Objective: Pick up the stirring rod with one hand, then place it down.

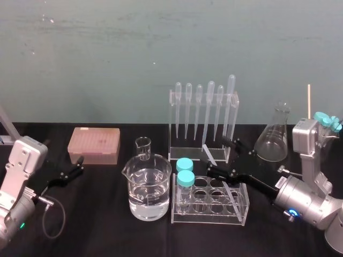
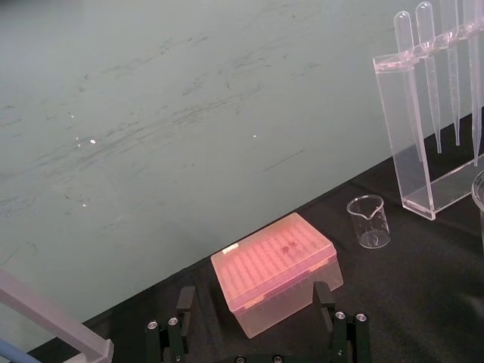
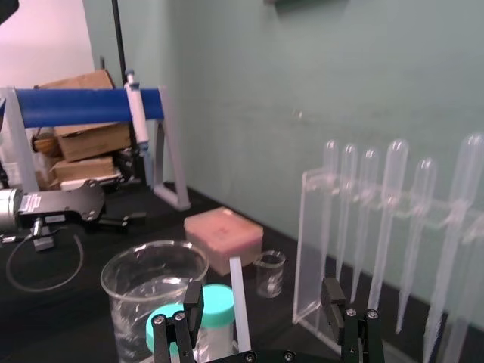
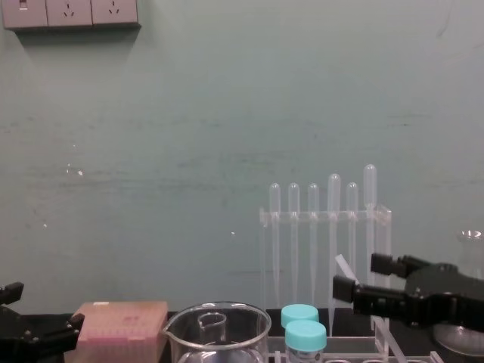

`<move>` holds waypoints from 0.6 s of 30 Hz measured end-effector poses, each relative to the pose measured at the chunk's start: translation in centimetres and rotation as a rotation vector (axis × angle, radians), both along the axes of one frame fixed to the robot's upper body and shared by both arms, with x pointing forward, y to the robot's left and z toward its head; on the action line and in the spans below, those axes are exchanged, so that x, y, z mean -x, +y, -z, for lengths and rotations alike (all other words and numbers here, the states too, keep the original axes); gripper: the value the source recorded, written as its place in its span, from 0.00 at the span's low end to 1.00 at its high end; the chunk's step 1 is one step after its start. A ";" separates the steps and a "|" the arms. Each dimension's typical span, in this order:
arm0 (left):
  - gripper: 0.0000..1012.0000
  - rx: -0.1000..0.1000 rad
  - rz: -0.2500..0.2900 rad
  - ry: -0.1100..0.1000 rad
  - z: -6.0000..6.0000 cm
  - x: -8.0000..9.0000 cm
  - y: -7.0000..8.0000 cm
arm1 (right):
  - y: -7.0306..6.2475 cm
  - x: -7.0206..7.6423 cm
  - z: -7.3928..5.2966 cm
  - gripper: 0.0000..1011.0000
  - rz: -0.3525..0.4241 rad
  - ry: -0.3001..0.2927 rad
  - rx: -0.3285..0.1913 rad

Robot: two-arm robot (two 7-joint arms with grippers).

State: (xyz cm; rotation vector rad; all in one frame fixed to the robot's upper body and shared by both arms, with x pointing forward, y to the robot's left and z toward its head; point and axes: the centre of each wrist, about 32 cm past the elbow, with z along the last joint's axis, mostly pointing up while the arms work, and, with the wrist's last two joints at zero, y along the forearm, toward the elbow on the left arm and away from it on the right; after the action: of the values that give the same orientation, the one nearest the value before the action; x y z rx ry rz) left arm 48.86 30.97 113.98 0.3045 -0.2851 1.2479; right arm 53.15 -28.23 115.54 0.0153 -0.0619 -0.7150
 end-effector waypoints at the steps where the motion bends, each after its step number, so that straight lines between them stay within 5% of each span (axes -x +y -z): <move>1: 0.99 0.000 0.000 0.000 0.0 0.0 0.0 | 0.0 -0.1 0.0 0.99 -0.005 0.016 0.001; 9: 0.99 0.000 0.000 0.000 0.0 0.0 0.0 | 0.1 -0.7 -0.1 0.99 -0.051 0.108 0.015; 18: 0.99 0.000 0.000 0.000 0.0 0.0 0.0 | 0.2 -0.8 -0.1 0.99 -0.053 0.123 0.022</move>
State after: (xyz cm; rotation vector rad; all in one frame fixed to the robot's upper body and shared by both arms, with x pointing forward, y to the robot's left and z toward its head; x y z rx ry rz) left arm 48.86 30.97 113.98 0.3045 -0.2851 1.2479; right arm 53.93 -28.04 115.64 -0.0480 0.0485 -0.6609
